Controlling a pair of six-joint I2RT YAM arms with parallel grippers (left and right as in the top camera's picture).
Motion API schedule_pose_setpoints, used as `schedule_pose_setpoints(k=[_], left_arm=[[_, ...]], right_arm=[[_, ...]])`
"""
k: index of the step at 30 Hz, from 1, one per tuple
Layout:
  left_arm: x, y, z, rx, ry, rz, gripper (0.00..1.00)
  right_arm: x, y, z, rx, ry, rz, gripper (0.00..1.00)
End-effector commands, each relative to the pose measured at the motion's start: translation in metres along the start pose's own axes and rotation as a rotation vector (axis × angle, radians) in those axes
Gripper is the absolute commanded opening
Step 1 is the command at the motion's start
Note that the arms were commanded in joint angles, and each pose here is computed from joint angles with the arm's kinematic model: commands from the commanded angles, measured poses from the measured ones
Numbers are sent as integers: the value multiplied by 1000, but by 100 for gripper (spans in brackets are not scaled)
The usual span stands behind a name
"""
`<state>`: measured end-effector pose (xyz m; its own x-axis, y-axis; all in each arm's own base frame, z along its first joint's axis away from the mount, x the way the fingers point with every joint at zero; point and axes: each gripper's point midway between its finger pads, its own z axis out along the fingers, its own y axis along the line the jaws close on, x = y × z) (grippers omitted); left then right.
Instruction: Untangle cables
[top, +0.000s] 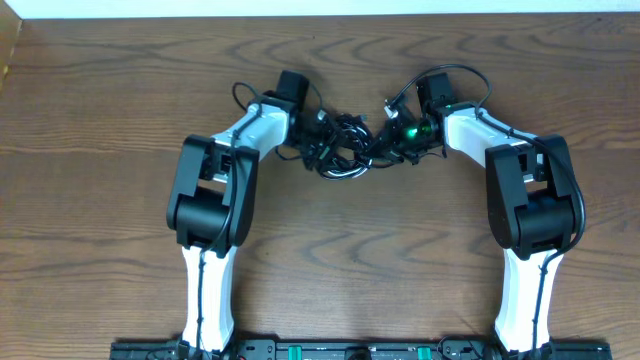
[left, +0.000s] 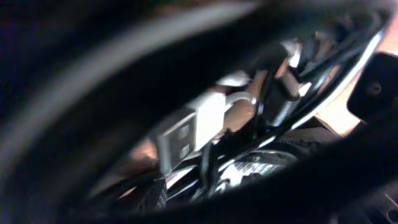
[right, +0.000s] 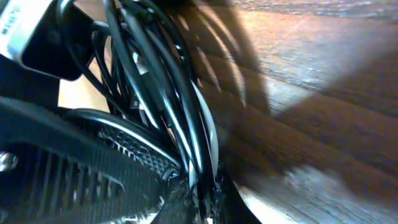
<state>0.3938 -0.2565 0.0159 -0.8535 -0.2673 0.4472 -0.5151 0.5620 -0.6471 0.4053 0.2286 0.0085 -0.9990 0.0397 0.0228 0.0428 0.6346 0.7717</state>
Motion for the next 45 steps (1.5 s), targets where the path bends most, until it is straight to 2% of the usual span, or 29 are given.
schedule_pose_setpoints(k=[1,4,7,9,10,19,26,31,38,45], left_arm=[[-3,3,11,-51,-49,8,45],[-2,3,16,-62,-56,7,45],[-1,2,17,-62,-55,-3,29],[-1,2,16,-58,-51,-4,8],[0,1,16,-50,-44,-6,7],[10,-24,-12,98,48,82,7],[17,-50,-46,180,29,152,7],[16,-51,-51,196,34,148,7],[31,-83,-67,364,141,228,7],[30,-94,-71,402,137,270,7]], right_arm=[[2,-5,3,18,6,25,1],[2,-5,3,18,7,26,1],[2,-5,3,18,7,26,1],[3,-5,3,18,7,26,1],[3,-5,3,18,7,26,1],[1,-11,2,52,-5,27,1],[1,-15,2,70,-7,35,1],[1,-15,2,70,-6,36,1],[1,-15,2,71,-7,36,1],[1,-15,2,71,-6,35,1]])
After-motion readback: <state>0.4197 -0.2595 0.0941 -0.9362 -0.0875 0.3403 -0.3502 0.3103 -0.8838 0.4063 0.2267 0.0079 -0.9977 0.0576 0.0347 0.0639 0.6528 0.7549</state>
